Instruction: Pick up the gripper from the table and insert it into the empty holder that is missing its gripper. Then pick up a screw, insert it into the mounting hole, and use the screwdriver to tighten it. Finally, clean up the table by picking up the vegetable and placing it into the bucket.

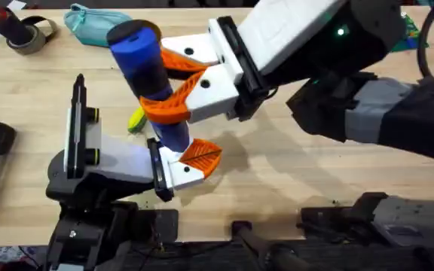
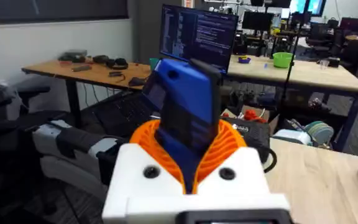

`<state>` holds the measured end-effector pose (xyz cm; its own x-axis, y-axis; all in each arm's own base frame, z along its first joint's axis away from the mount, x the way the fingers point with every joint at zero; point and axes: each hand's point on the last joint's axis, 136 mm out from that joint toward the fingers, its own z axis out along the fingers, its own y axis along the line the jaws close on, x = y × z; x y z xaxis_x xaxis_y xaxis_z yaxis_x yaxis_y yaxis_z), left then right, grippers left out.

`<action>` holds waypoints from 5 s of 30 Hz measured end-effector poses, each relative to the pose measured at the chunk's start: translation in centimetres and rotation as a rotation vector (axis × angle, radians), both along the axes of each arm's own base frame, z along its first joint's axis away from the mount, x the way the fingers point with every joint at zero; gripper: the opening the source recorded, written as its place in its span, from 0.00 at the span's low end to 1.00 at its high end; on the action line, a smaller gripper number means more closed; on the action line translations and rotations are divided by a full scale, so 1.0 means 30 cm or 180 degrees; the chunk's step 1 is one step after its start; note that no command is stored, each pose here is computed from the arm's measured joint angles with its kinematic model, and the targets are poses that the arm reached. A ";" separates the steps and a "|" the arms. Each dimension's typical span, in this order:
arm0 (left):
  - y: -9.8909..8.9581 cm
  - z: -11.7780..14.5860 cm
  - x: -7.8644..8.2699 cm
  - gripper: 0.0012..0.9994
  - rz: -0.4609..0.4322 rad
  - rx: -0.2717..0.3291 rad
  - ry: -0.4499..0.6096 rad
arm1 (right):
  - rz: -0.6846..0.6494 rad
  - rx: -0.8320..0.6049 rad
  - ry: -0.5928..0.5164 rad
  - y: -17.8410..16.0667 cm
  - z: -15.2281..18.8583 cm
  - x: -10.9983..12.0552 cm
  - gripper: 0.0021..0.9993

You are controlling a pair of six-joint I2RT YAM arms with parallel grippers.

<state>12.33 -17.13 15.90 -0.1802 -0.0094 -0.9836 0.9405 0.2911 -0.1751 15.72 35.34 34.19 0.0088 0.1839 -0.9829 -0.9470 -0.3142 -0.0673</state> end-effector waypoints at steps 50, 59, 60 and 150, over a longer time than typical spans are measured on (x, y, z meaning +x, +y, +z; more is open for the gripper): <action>-0.002 -0.001 -0.007 0.02 -0.0042 -0.0015 0.0054 | -0.0033 -0.0022 0.0174 -0.005 -0.019 0.002 0.04; -0.005 -0.004 -0.015 0.01 -0.0090 -0.0023 0.0100 | -0.0232 -0.0080 0.0400 0.017 -0.031 0.040 0.04; -0.005 -0.004 -0.015 0.01 -0.0090 -0.0023 0.0099 | -0.0244 -0.0075 0.0400 0.018 -0.031 0.041 0.04; -0.003 -0.002 -0.006 0.02 -0.0036 -0.0001 0.0020 | 0.0283 -0.0038 -0.0349 0.016 0.174 0.007 0.04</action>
<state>12.16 -17.21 15.83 -0.1863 -0.0076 -0.9825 0.9427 0.2803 -0.1810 15.92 35.81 39.41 0.1005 0.1770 -0.9791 -0.9025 -0.3980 -0.1646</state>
